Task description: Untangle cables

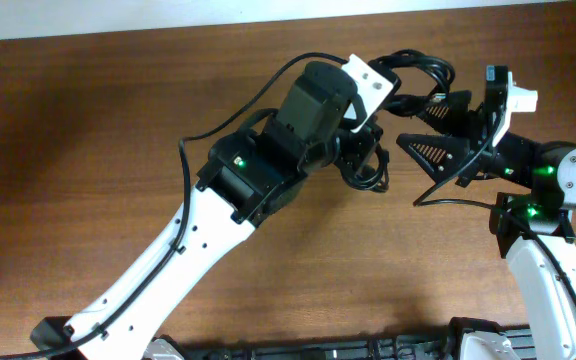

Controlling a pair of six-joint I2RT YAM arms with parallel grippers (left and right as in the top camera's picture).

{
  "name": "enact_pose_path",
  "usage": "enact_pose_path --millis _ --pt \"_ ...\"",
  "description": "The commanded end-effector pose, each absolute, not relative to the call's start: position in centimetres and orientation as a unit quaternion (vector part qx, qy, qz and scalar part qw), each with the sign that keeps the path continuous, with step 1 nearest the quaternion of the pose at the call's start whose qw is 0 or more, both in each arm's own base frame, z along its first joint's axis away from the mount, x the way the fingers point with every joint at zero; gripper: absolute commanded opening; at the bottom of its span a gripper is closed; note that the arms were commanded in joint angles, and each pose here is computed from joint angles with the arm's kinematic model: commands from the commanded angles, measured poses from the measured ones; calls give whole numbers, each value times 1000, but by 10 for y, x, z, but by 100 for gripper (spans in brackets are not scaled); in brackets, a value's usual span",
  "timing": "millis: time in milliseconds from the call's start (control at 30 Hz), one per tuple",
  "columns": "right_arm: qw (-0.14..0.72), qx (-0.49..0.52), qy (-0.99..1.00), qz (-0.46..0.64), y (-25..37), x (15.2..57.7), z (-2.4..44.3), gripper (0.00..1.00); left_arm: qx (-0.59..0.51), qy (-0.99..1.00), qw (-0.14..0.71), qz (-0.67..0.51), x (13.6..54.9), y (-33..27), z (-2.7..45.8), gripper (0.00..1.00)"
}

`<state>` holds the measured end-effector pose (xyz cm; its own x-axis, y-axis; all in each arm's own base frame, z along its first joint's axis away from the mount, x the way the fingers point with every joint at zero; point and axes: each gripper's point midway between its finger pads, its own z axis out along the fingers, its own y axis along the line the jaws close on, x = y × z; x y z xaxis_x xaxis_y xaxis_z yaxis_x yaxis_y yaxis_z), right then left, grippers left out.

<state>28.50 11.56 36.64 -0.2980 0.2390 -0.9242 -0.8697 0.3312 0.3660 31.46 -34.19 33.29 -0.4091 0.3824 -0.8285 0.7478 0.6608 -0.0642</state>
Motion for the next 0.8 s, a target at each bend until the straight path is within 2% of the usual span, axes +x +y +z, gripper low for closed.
enact_pose_path --millis 0,400,667,700,767 --pt "523 -270 610 530 123 276 372 77 345 804 425 -234 315 -349 340 0" --pt "567 -172 608 528 106 303 387 79 342 807 430 -219 319 -345 339 0" --pt "539 -10 663 519 73 343 353 80 292 817 463 -181 344 -301 357 0" --pt "540 -1 664 517 71 345 352 89 285 819 466 -178 347 -294 360 0" --pt "542 25 668 509 65 350 349 95 265 825 471 -167 353 -271 366 0"
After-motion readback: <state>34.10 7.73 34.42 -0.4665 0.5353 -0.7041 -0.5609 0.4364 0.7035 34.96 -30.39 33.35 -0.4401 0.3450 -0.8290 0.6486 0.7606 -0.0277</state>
